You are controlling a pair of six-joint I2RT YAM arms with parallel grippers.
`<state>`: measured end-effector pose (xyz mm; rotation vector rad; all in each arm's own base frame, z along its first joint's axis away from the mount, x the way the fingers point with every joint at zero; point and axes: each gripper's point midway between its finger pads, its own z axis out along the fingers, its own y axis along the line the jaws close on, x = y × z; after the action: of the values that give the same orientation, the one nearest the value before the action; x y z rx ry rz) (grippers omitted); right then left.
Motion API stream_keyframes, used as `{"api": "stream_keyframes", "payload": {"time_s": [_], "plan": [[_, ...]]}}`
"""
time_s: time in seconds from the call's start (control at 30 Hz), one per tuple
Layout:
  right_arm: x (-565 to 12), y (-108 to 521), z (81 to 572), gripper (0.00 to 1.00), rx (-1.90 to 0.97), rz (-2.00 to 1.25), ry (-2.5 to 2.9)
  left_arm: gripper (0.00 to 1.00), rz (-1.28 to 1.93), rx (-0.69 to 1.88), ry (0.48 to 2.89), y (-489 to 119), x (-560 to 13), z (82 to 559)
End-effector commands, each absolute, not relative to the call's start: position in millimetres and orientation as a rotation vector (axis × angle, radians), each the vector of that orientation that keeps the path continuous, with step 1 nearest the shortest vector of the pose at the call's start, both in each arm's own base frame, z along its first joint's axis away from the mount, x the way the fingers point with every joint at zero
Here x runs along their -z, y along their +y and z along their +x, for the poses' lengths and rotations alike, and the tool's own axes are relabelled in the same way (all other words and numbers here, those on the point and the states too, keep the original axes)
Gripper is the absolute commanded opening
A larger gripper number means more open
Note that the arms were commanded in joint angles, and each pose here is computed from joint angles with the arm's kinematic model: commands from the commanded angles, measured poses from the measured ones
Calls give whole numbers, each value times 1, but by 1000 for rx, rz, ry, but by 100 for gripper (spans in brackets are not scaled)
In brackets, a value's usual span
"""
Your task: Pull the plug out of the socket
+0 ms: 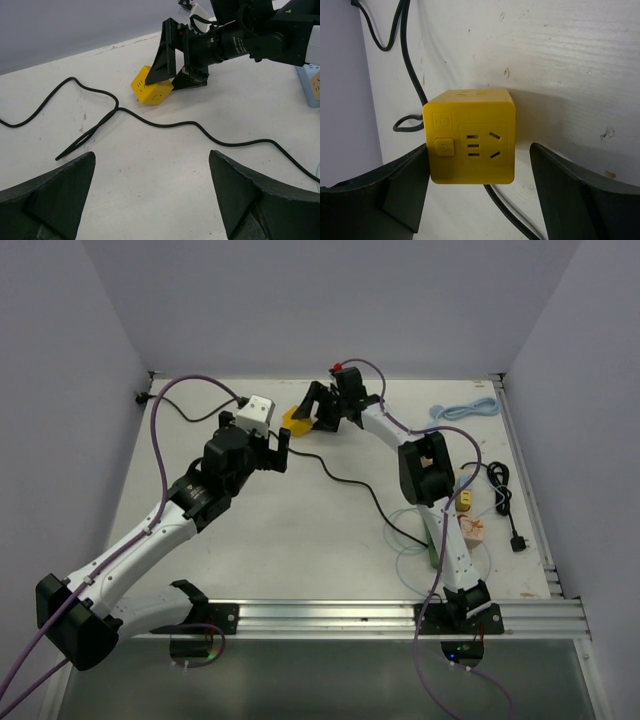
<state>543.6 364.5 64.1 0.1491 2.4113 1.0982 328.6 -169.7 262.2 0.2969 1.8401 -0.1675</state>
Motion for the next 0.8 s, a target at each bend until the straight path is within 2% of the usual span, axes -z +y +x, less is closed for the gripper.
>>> {"api": "stream_keyframes", "payload": {"time_s": [0.0, 0.23, 0.47, 0.67, 0.77], "plan": [[-68, 344, 540, 79, -1021, 196, 2451, 100, 300, 139, 1813, -165, -271, 329], [-76, 317, 538, 77, -1035, 247, 2436, 100, 311, 139, 1825, -167, -266, 330], [-101, 313, 535, 80, -1055, 138, 2403, 100, 307, 122, 1821, -165, -267, 331], [-167, 292, 531, 84, -1018, 52, 2314, 100, 311, 127, 1821, -167, -267, 332], [-195, 256, 526, 84, -920, 80, 2298, 100, 303, 132, 1836, -169, -266, 335]]}}
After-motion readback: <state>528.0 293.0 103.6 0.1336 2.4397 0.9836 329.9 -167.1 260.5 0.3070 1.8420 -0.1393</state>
